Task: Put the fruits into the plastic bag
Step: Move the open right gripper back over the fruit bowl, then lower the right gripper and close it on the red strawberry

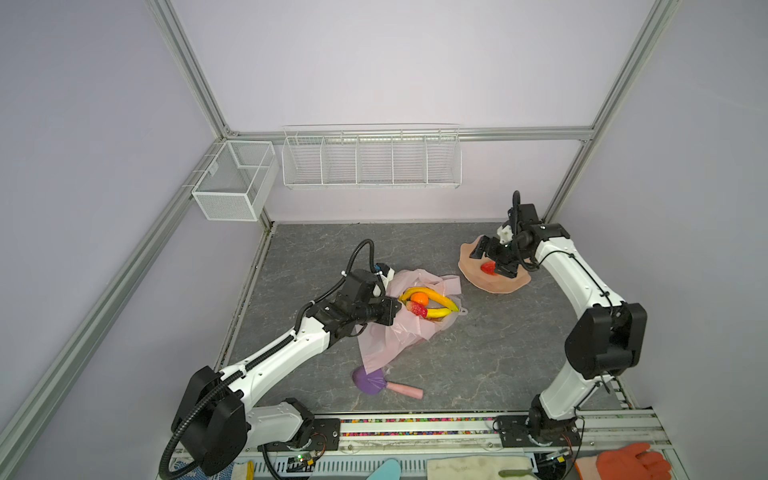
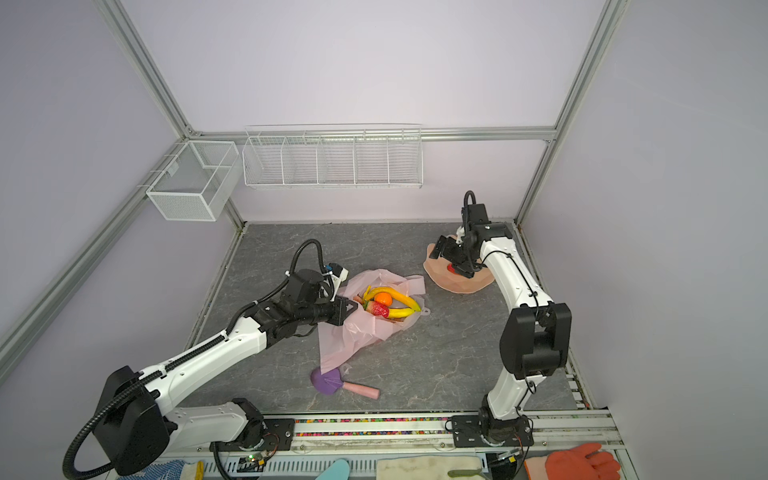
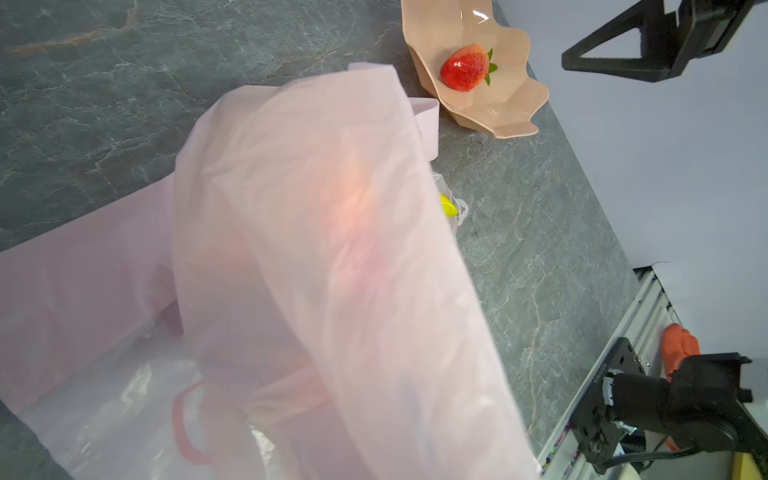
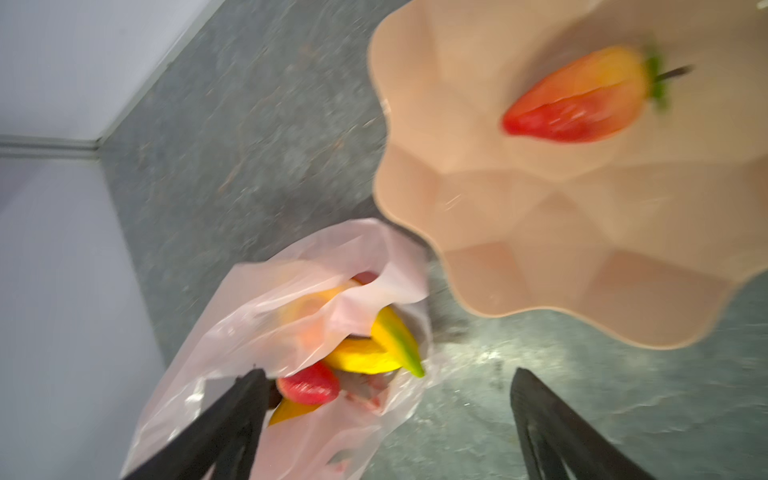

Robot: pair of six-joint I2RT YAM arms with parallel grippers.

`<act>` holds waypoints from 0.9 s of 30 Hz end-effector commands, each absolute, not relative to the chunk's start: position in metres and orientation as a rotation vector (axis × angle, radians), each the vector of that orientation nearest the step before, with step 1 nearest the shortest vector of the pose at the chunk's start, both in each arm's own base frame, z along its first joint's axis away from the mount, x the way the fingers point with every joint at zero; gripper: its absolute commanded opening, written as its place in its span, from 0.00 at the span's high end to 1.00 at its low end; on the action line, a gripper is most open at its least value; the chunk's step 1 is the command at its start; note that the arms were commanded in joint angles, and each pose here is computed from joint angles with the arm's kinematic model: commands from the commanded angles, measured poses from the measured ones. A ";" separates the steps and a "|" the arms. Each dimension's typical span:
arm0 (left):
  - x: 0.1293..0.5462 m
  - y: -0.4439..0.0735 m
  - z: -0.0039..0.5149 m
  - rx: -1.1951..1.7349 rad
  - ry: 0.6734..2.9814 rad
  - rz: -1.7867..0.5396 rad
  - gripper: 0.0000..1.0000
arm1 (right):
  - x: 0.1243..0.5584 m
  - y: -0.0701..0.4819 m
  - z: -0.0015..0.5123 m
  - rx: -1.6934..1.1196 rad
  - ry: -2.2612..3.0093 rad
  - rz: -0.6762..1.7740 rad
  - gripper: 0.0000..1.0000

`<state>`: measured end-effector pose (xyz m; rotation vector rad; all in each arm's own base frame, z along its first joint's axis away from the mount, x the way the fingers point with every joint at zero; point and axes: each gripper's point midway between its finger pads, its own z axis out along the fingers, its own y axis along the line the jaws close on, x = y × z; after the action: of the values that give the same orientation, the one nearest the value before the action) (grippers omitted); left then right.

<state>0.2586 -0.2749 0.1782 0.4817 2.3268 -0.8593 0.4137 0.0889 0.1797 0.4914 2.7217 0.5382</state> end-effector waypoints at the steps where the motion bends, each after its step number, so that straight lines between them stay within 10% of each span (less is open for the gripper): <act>1: 0.261 -0.279 0.185 0.492 2.299 -0.867 1.00 | 0.414 0.050 0.135 0.540 2.836 0.318 0.07; 27: 0.258 -0.278 0.176 0.499 2.332 -0.861 1.00 | 0.510 0.013 0.039 1.000 2.764 0.408 0.20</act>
<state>0.2584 -0.2758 0.1748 0.4847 2.3374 -0.8603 0.5086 0.0168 0.0412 0.9590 2.7593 0.4161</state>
